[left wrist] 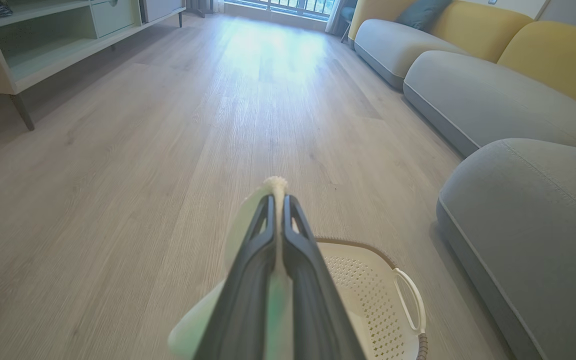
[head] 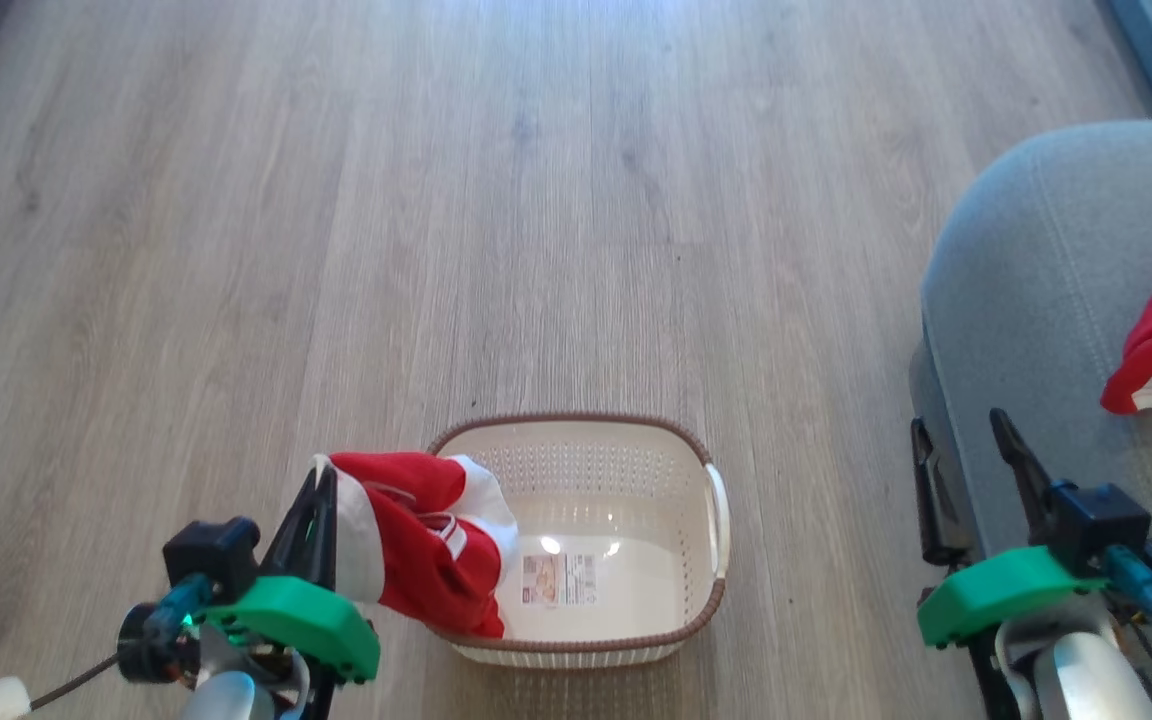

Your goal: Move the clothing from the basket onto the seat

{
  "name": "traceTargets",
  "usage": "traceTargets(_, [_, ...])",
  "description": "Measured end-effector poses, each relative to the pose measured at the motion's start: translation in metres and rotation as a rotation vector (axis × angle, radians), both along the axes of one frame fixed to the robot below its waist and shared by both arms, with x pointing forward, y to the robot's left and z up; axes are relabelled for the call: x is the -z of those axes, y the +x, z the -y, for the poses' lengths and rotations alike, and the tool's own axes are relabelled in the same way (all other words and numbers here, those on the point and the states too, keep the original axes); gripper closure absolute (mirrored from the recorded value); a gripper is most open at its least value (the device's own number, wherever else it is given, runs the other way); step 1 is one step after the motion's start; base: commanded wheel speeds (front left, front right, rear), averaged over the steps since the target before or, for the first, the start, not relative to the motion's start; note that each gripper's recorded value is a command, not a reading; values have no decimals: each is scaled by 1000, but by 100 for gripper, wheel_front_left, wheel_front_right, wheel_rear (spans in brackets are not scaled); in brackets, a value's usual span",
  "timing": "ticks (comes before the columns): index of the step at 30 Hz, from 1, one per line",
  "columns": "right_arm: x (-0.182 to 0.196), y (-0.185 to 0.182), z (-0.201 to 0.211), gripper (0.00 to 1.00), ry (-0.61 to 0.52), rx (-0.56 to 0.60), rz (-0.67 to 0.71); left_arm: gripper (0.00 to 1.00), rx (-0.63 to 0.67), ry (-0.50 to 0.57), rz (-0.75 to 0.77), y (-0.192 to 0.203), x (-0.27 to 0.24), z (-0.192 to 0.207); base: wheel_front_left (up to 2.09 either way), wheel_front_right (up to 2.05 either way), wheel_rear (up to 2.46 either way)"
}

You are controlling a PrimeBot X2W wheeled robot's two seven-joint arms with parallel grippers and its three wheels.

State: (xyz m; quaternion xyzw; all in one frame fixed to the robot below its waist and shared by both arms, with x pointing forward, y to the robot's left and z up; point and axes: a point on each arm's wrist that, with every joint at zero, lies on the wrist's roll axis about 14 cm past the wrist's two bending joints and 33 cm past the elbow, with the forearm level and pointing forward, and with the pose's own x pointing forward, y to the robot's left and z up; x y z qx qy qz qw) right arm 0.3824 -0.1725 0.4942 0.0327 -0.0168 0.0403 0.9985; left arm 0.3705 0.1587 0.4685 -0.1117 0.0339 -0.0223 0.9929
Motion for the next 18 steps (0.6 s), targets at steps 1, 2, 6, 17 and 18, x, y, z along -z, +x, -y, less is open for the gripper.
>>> traceTargets(1, [0,-2,-1,0,-1,-3,1,100,-2,3,8,-2,-3,-1,0,0,0])
traceTargets(2, [-1,-4,-2,0,-1,-6,2,100,-3,4,17,-3,-5,-1,0,0,0])
traceTargets(6, [-3,-6,-4,0,-2,-12,7,100,0,4,44,-2,-15,0,0,0,0])
traceTargets(17, [-2,-8,-2,0,1,-7,6,100,10,9,49,0,-19,3,0,0,0])
traceTargets(18, [-2,-8,-2,0,1,-6,5,100,11,11,50,0,-19,3,0,0,0])
